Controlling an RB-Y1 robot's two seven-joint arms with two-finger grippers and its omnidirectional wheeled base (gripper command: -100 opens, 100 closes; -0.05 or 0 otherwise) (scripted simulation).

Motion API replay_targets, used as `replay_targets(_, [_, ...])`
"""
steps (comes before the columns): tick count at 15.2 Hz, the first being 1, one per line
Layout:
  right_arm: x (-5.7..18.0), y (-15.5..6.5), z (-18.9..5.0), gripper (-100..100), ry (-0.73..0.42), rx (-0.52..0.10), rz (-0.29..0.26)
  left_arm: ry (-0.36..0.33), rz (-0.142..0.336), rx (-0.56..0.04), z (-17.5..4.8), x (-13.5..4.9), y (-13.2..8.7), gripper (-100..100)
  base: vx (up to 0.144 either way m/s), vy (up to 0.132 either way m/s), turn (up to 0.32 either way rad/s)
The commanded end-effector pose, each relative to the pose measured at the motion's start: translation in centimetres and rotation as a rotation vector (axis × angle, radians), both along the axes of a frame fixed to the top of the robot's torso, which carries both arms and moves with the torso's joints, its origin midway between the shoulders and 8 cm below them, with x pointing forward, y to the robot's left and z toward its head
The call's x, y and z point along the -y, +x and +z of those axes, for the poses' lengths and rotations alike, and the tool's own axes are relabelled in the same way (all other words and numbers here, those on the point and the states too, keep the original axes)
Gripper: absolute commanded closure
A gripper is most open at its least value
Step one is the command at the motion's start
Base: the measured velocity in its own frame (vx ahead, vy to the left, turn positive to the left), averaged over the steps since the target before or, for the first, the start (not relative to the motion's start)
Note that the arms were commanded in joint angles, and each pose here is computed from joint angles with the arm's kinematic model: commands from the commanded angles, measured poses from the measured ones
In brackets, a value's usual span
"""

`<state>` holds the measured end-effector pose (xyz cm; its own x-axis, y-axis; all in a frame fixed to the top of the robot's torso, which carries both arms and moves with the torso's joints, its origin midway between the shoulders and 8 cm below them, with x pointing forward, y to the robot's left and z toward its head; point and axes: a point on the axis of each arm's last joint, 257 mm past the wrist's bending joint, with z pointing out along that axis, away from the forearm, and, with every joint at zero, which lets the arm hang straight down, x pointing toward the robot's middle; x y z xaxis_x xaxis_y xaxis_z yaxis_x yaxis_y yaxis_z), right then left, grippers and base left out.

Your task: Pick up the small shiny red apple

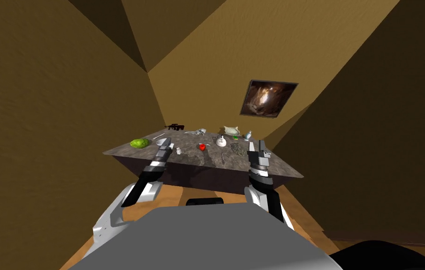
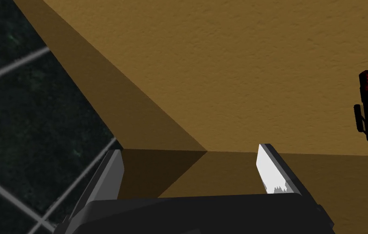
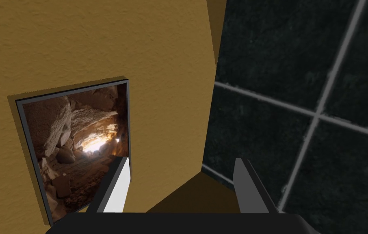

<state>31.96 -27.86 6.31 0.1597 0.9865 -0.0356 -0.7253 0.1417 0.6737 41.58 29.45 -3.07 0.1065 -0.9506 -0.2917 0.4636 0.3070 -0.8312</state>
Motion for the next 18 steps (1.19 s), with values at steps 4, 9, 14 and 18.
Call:
replay_targets(4, [0.0,0.0,0.0,0,0.0,0.0,0.0,0.001,0.025,-0.1,-2.0,-1.9,2.5,-100,-0.013,0.008,-0.13])
replay_targets(9, [0.0,0.0,0.0,0,0.0,0.0,0.0,-0.007,0.055,-0.18,-3.8,-3.2,4.0,-100,-0.01,0.007,-0.117])
replay_targets(14, [0.0,0.0,0.0,0,0.0,0.0,0.0,-0.019,0.089,-0.264,-5.6,-4.8,5.3,-100,-0.008,0.006,-0.105])
replay_targets(18, [0.0,0.0,0.0,0,0.0,0.0,0.0,-0.031,0.12,-0.327,-7.0,-6.2,6.3,-100,-0.007,0.007,-0.11])
